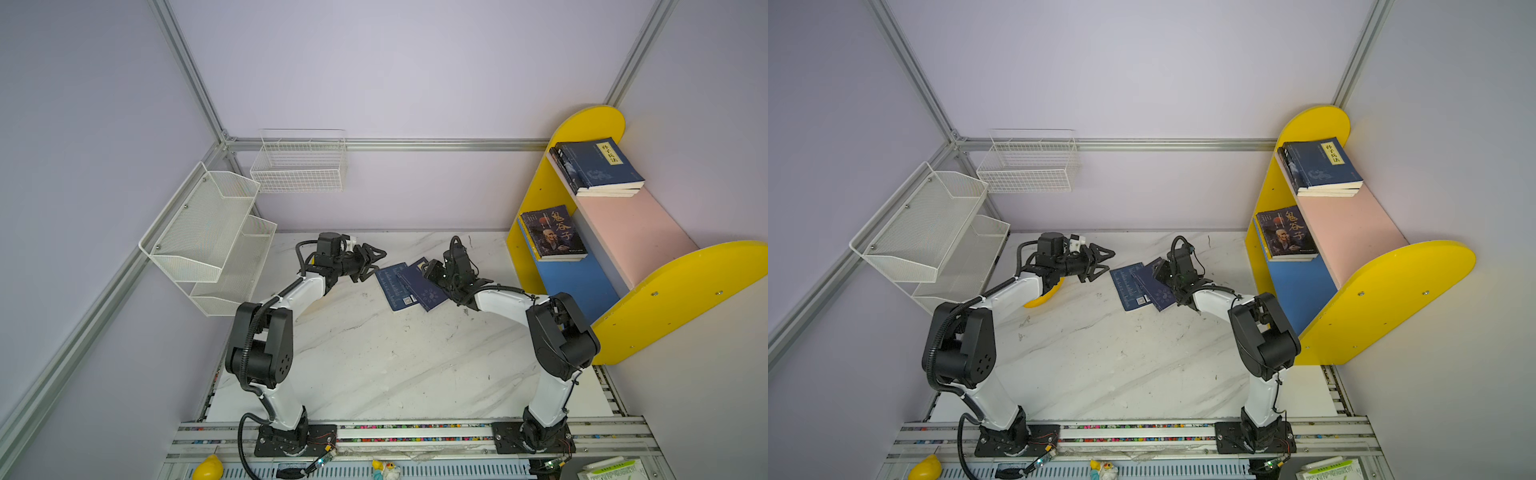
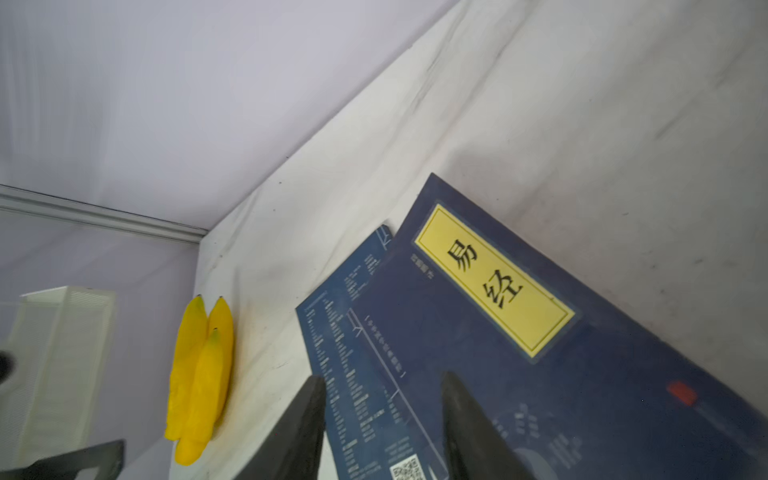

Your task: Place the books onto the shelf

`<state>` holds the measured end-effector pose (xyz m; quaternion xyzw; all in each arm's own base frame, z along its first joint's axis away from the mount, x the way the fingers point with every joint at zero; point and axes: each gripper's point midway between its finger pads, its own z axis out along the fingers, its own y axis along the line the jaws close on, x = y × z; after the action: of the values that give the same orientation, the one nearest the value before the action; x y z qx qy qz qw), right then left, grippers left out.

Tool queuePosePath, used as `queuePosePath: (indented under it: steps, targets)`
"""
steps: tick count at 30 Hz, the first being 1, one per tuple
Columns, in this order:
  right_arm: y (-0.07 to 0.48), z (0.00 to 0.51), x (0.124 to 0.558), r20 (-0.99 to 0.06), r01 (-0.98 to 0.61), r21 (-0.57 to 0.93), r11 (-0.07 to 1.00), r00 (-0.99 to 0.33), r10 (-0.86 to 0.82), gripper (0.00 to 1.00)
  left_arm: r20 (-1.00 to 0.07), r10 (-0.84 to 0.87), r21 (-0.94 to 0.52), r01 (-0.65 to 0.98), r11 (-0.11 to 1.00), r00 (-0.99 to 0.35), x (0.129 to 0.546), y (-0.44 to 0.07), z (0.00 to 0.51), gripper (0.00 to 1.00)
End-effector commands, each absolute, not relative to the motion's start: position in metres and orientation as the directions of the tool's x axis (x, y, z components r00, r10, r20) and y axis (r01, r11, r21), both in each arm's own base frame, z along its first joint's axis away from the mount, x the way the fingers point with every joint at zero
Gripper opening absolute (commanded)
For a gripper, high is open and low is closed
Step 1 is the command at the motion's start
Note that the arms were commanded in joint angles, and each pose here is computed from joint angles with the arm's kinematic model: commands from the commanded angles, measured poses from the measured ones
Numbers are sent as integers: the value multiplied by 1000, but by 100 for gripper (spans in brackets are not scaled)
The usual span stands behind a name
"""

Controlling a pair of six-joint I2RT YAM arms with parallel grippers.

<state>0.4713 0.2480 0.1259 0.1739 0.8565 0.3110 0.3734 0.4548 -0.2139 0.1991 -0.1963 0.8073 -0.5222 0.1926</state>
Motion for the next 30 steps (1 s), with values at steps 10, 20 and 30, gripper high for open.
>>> queuePosePath:
  steps: [10, 20, 30]
  targets:
    - [218, 71, 496, -505, 135, 515, 846, -750, 427, 58, -72, -504, -865, -198, 461, -860, 456, -274, 111, 65]
    - [214, 11, 467, -398, 175, 455, 873, -837, 375, 46, -63, -511, -813, -253, 525, -858, 467, -279, 61, 64]
    - [264, -20, 428, -270, 98, 518, 850, -924, 271, 40, -74, -426, -827, -183, 532, -902, 476, -298, 50, 59]
